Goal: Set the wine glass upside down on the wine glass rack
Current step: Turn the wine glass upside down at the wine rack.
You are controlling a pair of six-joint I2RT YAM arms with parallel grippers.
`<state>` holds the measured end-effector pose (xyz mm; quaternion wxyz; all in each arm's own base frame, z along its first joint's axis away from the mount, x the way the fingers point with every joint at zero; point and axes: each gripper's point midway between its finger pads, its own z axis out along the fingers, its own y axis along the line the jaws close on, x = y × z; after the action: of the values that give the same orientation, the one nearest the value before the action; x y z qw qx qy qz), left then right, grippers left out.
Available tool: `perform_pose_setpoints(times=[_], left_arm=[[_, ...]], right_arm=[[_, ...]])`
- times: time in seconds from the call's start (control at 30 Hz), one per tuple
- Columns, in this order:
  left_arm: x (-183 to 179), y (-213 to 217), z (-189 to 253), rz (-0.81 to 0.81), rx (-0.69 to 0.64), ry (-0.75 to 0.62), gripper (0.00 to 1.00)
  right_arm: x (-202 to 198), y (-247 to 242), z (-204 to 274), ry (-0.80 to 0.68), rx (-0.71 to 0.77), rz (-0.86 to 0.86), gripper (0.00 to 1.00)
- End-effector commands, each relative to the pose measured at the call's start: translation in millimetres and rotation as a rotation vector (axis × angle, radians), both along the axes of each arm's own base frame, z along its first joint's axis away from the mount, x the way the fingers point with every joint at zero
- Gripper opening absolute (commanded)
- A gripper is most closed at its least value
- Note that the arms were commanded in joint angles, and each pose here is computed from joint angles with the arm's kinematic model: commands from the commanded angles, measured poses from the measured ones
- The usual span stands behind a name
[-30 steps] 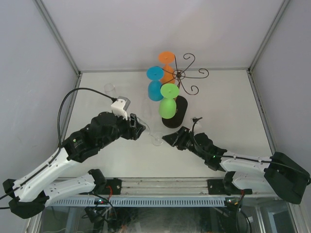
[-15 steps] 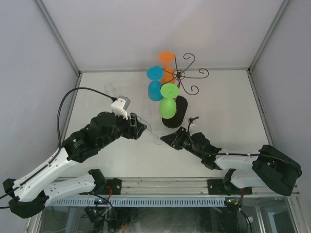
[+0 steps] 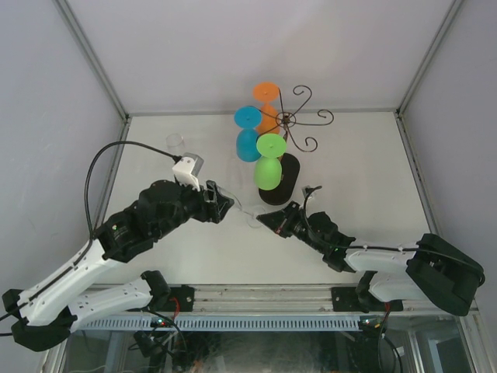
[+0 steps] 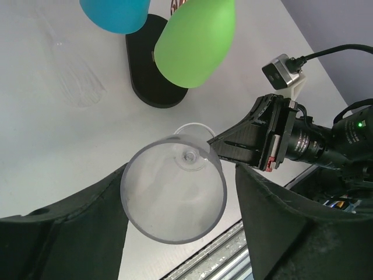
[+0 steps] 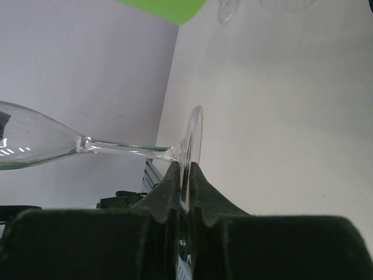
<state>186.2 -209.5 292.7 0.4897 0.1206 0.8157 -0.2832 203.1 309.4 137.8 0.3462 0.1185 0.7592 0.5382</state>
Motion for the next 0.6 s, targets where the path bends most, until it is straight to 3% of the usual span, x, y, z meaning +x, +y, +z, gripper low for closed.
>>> perform_pose_setpoints(times=[0.0, 0.23, 0.57], left_arm=[[-2, -8, 29, -0.017, -0.111, -0.043, 0.77], [-10, 2, 56, -0.029, -0.142, -0.090, 0.90], [-19, 35, 87, 0.008, -0.125, -0.170, 0.95]], right_arm=[[0, -1, 18, -0.072, 0.024, -0.001, 0.00], [2, -17, 10, -0.106, -0.070, -0.041, 0.00], [3, -47, 13, -0.224, -0.227, -0.088, 0.00]])
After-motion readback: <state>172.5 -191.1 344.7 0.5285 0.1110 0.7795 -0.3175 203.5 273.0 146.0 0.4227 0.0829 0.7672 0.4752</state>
